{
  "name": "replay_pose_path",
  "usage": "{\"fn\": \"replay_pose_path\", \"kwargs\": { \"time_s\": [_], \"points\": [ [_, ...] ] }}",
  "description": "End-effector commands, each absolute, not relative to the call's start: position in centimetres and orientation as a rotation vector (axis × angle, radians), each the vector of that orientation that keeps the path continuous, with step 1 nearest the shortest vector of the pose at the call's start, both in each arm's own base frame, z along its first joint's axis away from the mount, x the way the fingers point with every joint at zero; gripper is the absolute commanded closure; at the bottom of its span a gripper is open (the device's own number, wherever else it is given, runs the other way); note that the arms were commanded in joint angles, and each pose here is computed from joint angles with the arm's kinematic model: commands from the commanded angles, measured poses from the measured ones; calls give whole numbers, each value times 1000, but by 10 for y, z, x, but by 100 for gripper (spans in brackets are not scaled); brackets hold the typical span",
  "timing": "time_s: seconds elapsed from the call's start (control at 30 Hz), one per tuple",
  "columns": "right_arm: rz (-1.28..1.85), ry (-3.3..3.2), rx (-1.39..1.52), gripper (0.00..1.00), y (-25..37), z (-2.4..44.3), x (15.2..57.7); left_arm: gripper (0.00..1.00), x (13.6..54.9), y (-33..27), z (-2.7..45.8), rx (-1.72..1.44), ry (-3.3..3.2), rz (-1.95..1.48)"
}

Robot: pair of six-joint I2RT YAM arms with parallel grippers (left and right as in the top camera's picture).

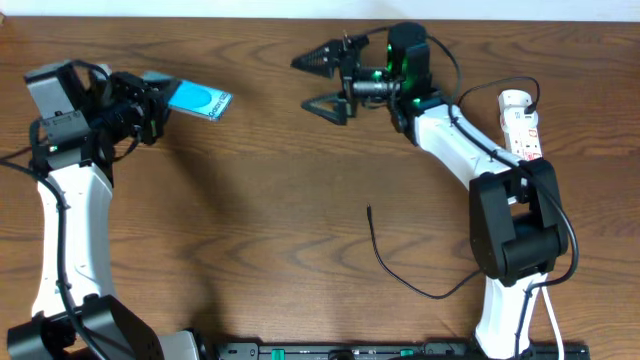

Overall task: Plug charger to phone and switch on socket
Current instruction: 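Release the phone from the right gripper and retract it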

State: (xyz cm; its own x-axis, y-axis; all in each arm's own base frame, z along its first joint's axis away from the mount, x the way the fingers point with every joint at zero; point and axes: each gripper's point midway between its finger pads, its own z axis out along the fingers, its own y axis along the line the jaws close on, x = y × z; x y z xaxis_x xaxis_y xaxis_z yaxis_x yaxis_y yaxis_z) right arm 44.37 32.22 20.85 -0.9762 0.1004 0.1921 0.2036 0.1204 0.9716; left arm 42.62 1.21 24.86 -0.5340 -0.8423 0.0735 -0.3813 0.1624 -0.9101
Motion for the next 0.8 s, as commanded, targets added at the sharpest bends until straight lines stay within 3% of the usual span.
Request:
{"fn": "replay_pose_path", "kwargs": {
  "time_s": [0.0,0.2,0.3,0.47,0.57,0.77],
  "points": [
    [-2020,-2387,-78,1,312,200,434,93,419,-23,278,-786,2028,-1678],
    [-1846,-2601,-46,1,299,165,424,93,420,-33,256,-645,2073,-1820],
    [-1354,-2961,-91,1,259,132,413,93,420,-34,251,-605,2078,-1823],
    [-659,-3261,-15,1,191,141,386,93,415,-64,249,-399,2112,-1804],
    [-488,-3255,137,1,180,141,364,93,408,-91,246,-258,2142,-1799],
    [-149,-3177,165,1,151,126,333,93,398,-124,232,-132,2202,-1792]
  ]
}}
